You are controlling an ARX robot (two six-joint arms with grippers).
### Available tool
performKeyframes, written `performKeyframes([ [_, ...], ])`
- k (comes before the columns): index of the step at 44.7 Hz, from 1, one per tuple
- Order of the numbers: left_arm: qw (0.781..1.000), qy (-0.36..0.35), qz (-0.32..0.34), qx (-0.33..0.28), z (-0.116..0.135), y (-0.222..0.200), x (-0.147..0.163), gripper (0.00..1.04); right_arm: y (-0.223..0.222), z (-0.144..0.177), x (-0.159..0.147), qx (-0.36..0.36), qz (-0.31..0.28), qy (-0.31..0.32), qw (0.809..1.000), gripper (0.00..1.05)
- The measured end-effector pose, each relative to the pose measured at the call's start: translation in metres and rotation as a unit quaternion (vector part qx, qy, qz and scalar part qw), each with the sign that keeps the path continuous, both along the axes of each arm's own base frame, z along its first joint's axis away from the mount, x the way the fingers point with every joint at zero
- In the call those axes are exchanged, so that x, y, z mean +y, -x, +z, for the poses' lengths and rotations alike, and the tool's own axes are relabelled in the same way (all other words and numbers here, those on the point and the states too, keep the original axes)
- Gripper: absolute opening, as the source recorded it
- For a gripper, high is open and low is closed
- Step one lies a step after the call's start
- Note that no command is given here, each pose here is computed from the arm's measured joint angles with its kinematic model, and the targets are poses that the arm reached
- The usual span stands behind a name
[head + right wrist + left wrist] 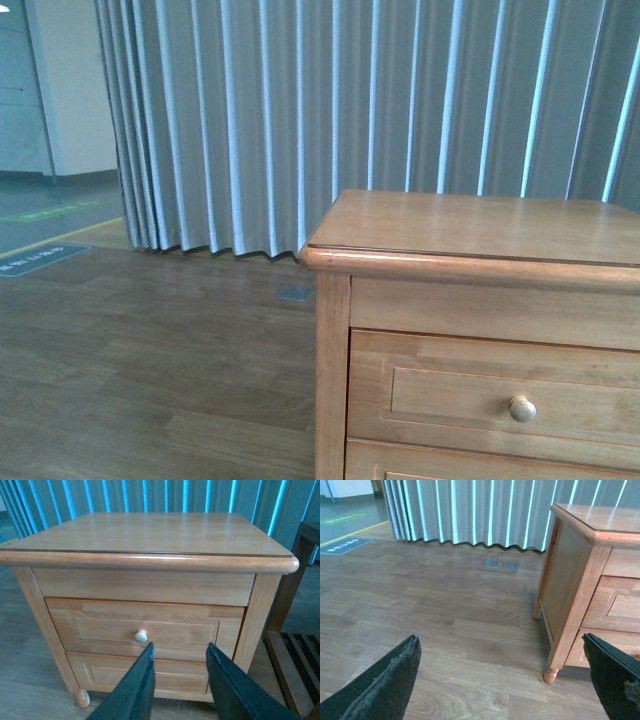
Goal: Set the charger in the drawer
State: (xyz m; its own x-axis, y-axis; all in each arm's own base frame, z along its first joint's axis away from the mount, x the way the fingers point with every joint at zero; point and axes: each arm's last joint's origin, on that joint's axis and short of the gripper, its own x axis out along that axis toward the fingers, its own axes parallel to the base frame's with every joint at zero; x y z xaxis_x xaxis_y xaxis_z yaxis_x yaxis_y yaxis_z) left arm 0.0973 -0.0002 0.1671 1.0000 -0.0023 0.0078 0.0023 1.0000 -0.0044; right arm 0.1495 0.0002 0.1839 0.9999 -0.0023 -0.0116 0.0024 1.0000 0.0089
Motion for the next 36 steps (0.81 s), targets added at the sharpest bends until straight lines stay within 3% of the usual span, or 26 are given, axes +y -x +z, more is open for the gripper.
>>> performKeyframes([
  [7, 1.0, 0.0, 0.0, 0.0, 0.0, 0.0, 0.0, 0.99, 0.01, -0.005, 0.0, -0.002, 0.0, 0.002, 1.0, 0.02],
  [36, 1.0, 0.0, 0.0, 0.0, 0.0, 0.0, 0.0, 0.99, 0.034, -0.016, 0.0, -0.009, 0.001, 0.004, 1.0, 0.02],
])
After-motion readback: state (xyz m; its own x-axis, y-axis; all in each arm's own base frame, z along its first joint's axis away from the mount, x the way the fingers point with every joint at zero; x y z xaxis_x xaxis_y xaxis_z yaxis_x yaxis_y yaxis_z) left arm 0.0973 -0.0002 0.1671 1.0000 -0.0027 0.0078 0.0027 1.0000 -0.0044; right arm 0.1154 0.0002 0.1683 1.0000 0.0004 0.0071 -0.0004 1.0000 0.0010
